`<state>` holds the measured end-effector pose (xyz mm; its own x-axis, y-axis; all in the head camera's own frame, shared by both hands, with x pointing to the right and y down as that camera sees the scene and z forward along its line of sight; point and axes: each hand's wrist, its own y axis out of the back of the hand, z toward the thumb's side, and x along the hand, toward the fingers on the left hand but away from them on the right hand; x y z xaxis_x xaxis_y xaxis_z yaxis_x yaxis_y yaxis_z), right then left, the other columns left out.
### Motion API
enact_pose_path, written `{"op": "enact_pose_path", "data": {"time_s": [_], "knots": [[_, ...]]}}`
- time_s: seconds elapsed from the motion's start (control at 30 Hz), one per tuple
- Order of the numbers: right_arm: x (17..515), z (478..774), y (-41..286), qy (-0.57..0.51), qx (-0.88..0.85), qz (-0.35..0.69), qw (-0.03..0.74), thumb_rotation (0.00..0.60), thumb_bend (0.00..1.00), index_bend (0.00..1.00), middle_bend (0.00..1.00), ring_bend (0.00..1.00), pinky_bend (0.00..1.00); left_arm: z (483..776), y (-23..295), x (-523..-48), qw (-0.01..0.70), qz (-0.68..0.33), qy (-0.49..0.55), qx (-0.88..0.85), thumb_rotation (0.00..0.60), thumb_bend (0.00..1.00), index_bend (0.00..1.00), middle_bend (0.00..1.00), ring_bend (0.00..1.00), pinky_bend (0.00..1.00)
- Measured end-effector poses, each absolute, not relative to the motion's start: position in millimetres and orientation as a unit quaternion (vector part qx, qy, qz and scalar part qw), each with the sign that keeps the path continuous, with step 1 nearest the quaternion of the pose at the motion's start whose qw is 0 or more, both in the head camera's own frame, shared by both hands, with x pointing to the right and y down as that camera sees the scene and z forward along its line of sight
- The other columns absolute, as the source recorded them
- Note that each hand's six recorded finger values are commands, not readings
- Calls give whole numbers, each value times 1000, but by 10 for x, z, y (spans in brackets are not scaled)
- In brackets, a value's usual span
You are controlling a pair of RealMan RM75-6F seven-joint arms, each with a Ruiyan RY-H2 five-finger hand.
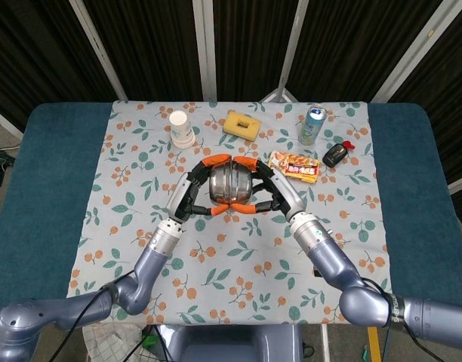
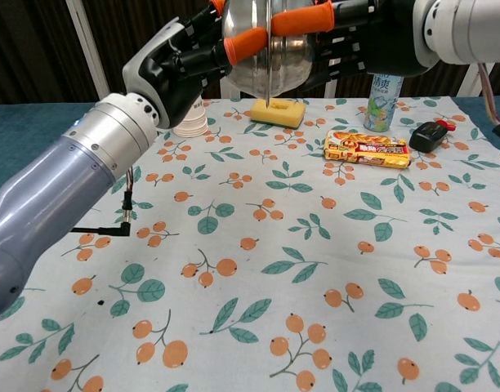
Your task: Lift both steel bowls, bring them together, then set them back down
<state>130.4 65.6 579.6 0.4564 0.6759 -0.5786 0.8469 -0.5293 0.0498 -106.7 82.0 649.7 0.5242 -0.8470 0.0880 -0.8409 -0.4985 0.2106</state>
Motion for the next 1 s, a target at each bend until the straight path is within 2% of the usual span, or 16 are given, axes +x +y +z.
{"op": "enact_pose_path", "data": {"time_s": [0.27,0.5,0.8,0.93,1.0], "knots": [[1507,5815,534,480,823,-260,159,600,55,383,287,380,415,6460,735,-1204,92,-16,-500,861,600,15,418,287,176,426],[1751,5855,404,492,815,-293,89,600,54,383,287,380,415,6396,627,-1431,3,33,-503,864,600,14,419,288,176,425],[2134,5929,284,441,781,-405,-176,600,58,400,287,380,416,6326,495,-1890,-166,225,-497,822,600,14,421,288,176,427],[2257,6015,324,389,754,-449,-280,600,58,411,287,380,416,6363,507,-2107,-193,329,-486,786,600,14,421,288,176,428],[2282,6057,349,370,747,-459,-306,600,58,411,287,380,416,6413,540,-2227,-187,383,-476,770,600,14,421,287,176,432]]}}
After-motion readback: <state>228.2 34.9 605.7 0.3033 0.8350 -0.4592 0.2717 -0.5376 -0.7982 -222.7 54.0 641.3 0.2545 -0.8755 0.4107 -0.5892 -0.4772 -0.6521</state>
